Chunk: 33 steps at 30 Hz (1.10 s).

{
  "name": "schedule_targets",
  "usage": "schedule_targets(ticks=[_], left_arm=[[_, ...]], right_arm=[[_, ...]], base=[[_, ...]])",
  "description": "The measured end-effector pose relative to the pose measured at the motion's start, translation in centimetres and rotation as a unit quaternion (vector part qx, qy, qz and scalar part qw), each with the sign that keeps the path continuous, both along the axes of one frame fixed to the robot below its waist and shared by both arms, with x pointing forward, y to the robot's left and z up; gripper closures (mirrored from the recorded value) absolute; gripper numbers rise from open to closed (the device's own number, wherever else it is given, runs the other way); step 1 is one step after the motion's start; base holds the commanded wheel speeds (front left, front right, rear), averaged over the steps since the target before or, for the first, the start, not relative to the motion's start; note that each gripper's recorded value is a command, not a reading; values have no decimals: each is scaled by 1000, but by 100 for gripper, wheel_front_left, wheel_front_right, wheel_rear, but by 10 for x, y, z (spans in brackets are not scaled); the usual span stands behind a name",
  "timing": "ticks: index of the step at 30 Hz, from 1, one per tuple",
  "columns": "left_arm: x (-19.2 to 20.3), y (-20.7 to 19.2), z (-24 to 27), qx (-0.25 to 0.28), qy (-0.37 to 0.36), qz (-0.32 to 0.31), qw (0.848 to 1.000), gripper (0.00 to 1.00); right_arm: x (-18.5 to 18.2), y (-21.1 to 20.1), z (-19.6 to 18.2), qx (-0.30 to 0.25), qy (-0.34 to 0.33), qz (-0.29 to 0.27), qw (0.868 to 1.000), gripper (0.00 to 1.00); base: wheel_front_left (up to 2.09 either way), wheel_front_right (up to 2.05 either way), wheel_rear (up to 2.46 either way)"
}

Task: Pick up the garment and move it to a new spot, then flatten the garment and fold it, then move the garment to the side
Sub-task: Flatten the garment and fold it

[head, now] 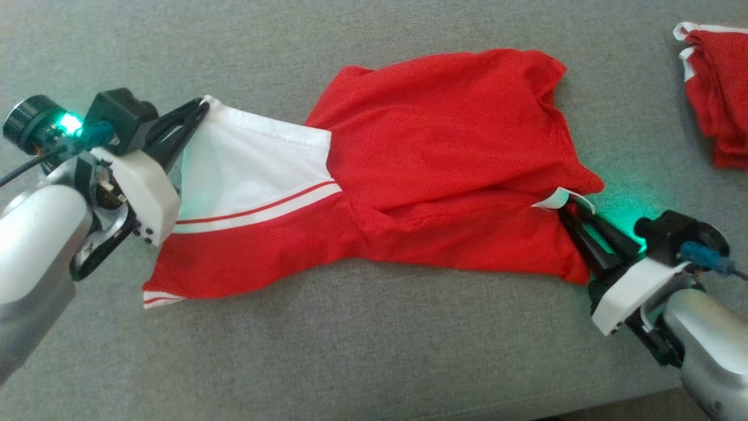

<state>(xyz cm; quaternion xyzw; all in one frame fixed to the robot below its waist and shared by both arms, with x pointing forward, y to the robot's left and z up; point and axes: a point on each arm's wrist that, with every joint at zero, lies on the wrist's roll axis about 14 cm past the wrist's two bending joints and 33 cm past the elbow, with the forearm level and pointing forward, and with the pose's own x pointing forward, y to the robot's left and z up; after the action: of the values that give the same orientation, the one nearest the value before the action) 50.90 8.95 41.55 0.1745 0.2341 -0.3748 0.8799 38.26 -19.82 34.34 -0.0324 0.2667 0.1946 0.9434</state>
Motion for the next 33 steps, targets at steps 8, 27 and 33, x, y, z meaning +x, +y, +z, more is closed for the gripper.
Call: schedule_targets(ticks=[8, 27, 33], left_arm=[[4, -2, 31, -18, -67, 0, 998, 100], [-45, -10, 274, -136, -438, -26, 888, 100], [-70, 1, 365, -141, -552, -35, 821, 100]], right_arm=[[4, -1, 14, -22, -29, 16, 999, 100], [25, -66, 280, -102, -396, -33, 912, 100], [18, -56, 361, -118, -483, -20, 867, 100]], base=[[0, 0, 0], [0, 0, 0], [0, 0, 0]])
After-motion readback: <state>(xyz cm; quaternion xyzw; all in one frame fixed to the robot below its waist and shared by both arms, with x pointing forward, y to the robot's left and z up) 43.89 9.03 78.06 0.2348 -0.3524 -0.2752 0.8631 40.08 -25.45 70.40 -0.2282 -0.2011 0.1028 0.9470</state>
